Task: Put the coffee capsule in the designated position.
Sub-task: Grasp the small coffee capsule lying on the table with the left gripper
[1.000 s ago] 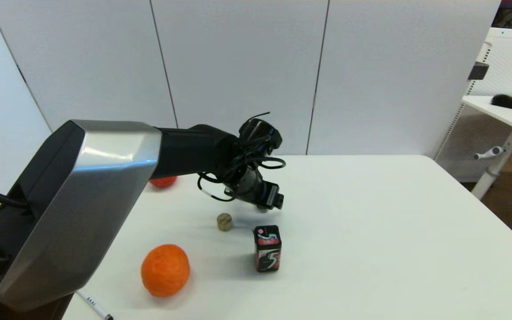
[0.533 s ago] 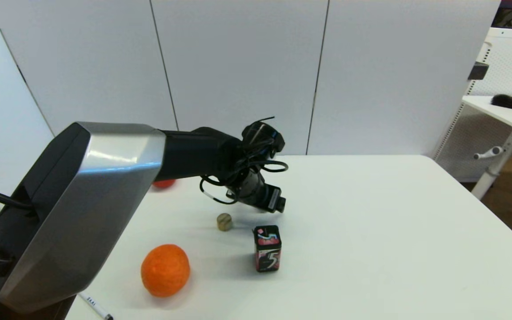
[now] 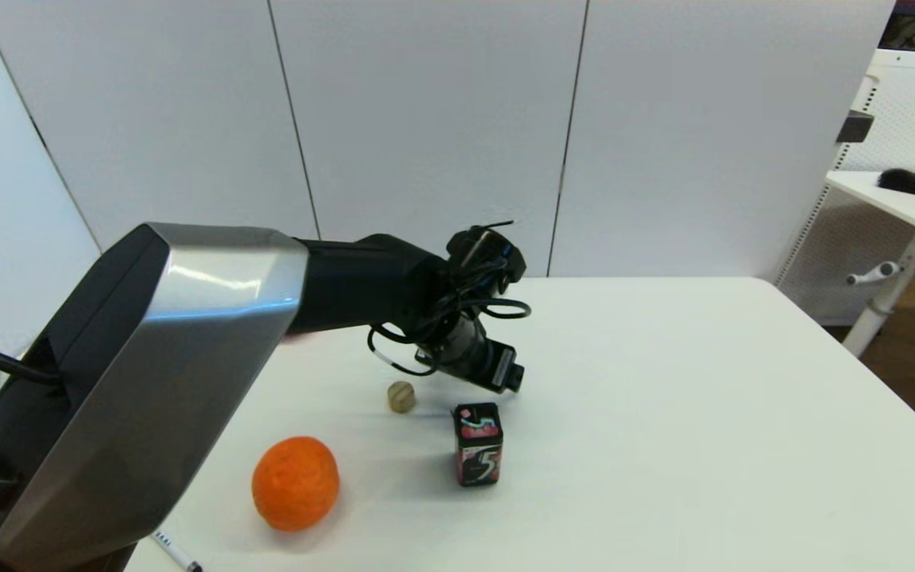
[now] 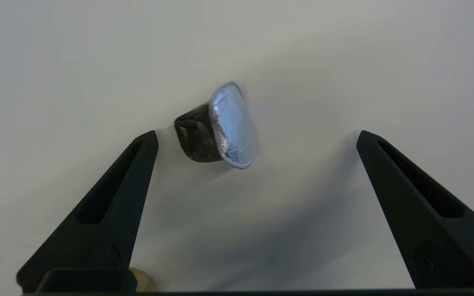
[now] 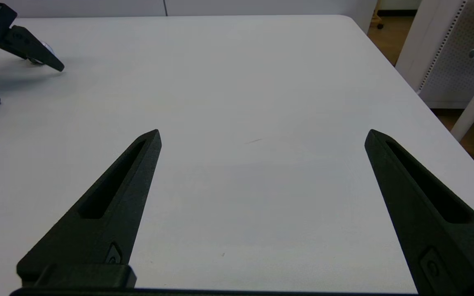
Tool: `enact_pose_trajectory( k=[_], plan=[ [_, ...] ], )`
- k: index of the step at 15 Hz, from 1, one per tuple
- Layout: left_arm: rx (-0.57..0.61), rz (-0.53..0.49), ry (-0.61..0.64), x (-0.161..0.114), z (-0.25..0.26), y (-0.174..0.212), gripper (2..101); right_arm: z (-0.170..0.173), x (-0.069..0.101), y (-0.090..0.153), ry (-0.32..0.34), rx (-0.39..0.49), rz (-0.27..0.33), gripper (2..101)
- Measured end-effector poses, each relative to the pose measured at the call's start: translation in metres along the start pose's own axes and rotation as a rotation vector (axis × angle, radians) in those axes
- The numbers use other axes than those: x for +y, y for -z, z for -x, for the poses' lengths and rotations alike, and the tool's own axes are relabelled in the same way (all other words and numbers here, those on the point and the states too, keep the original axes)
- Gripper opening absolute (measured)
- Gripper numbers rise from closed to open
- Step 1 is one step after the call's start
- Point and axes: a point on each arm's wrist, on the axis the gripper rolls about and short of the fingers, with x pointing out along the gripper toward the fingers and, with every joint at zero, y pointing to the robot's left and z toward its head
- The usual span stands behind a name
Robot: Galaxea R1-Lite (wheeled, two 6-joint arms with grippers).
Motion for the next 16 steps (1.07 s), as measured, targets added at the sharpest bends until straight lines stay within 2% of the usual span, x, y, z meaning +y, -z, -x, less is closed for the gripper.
enact_pose_trajectory(
  k=[7, 16],
  plan=[
    [-0.017, 0.007, -0.045, 0.0028, -0.0010, -0.0020, 97.8, 0.0000, 0.0000, 0.0000, 0.000, 0.000, 0.001, 98.0],
    [-0.055, 0.141, -0.054, 0.0040, -0.0033, -0.0078, 97.8, 0.0000, 0.0000, 0.0000, 0.000, 0.000, 0.000, 98.0]
  ],
)
